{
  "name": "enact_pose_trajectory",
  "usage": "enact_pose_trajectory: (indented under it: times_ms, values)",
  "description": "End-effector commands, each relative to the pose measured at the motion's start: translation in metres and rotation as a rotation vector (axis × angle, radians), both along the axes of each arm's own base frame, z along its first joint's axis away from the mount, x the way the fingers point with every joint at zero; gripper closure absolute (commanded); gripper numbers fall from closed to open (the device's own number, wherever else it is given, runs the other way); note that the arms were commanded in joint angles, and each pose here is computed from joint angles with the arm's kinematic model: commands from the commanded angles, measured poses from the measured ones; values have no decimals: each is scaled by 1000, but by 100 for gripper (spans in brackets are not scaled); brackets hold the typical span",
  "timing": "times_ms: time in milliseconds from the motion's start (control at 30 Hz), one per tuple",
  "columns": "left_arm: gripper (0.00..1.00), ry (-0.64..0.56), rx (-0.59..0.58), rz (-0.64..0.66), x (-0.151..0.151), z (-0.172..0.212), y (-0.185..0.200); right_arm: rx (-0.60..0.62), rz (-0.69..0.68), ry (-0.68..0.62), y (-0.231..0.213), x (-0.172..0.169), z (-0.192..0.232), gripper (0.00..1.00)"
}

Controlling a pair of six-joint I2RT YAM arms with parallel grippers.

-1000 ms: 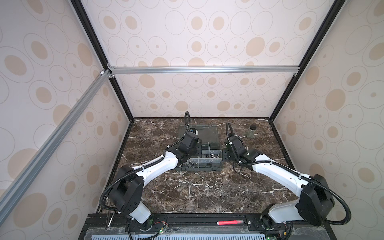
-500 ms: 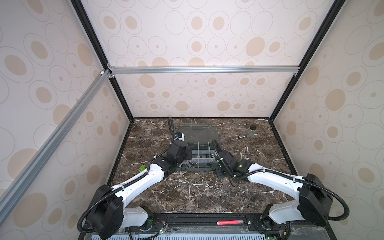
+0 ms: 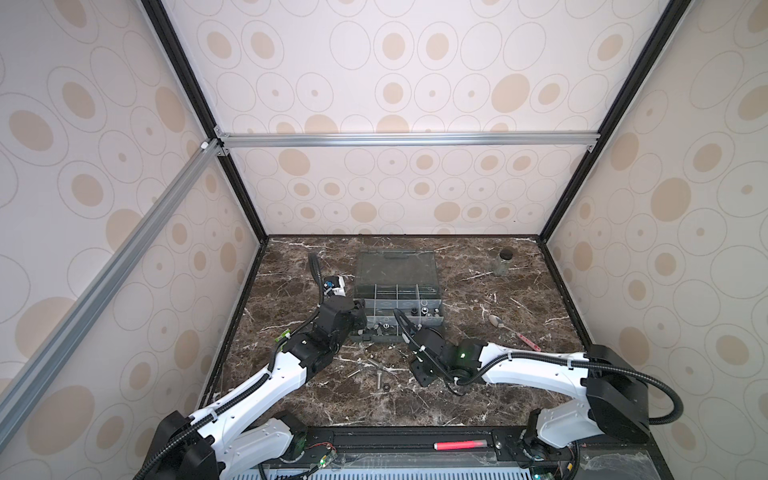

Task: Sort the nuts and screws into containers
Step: 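Move the right gripper to the loose nuts while the left gripper draws back, then lower the right gripper onto a black hex nut and close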

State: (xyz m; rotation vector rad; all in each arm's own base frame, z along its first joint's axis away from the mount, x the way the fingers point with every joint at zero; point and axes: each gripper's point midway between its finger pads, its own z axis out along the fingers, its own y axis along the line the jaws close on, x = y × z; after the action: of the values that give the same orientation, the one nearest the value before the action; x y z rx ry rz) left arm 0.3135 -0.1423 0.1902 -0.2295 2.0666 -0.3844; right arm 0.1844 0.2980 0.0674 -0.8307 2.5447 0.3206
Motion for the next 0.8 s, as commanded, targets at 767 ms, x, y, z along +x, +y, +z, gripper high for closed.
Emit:
enact_pose_trajectory:
  times_ms: [767]
  values:
    - [52,-51,-49,77,-4,8,27,-26,234,82,74,-39,-21,56]
